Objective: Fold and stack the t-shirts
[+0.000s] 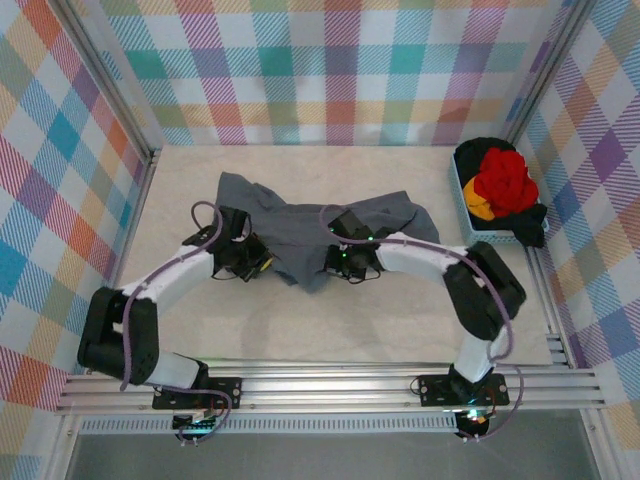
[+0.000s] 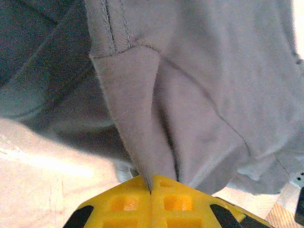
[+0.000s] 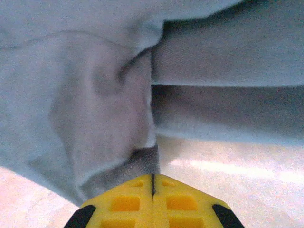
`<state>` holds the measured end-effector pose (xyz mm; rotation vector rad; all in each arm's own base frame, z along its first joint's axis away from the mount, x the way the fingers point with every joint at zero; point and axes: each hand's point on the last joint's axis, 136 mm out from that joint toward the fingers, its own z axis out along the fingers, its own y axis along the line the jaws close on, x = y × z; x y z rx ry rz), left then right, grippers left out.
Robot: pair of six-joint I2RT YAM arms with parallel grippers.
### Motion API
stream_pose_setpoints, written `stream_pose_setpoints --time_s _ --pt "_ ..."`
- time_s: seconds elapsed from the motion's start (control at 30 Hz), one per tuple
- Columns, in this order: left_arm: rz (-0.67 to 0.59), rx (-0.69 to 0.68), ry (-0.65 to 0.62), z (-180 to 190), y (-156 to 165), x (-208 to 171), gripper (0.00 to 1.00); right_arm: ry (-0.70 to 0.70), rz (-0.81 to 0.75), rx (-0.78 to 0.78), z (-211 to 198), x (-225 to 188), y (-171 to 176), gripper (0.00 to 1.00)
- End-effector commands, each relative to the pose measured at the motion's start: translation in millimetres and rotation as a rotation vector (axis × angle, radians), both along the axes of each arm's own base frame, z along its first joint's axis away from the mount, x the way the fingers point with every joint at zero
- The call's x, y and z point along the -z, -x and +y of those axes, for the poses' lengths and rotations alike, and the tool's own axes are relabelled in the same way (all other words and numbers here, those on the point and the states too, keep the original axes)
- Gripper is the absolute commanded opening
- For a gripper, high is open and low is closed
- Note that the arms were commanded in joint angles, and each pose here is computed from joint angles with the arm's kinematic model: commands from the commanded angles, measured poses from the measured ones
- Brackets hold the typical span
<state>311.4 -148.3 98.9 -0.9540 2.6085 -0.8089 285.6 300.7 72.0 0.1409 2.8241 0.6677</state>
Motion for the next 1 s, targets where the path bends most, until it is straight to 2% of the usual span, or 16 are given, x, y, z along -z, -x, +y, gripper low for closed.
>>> stream_pose_setpoints --time_s 0.0,0.23,0.33,0.47,0.6,0.73,0.97 --pt "-0.014 0.043 -0.040 6.0 20.4 -25.1 0.00 0.036 -0.051 0.028 -24.1 -33.4 7.1 0.00" --pt "0.006 0.081 -0.022 9.9 53.4 -40.4 0.00 0.072 -0.049 0.067 -58.7 -52.0 27.8 0.00" --pt "0.078 0.113 -0.018 8.0 70.8 -27.5 0.00 0.074 -0.031 0.076 -66.0 -51.4 36.7 0.00" --pt "0.132 0.133 -0.036 7.2 80.9 -2.1 0.00 0.097 0.028 0.083 -70.6 -26.3 45.7 0.00" --pt "0.131 0.141 -0.003 -5.2 69.9 14.7 0.00 0.141 0.076 0.078 -71.7 1.2 42.5 0.00" --pt "0.169 0.144 -0.074 -3.0 63.1 34.2 0.00 0.192 0.097 0.100 -80.0 19.3 25.2 0.00" --pt "0.131 0.152 -0.117 -8.3 33.7 48.8 0.00 0.224 0.082 0.135 -91.4 27.0 -4.4 0.00"
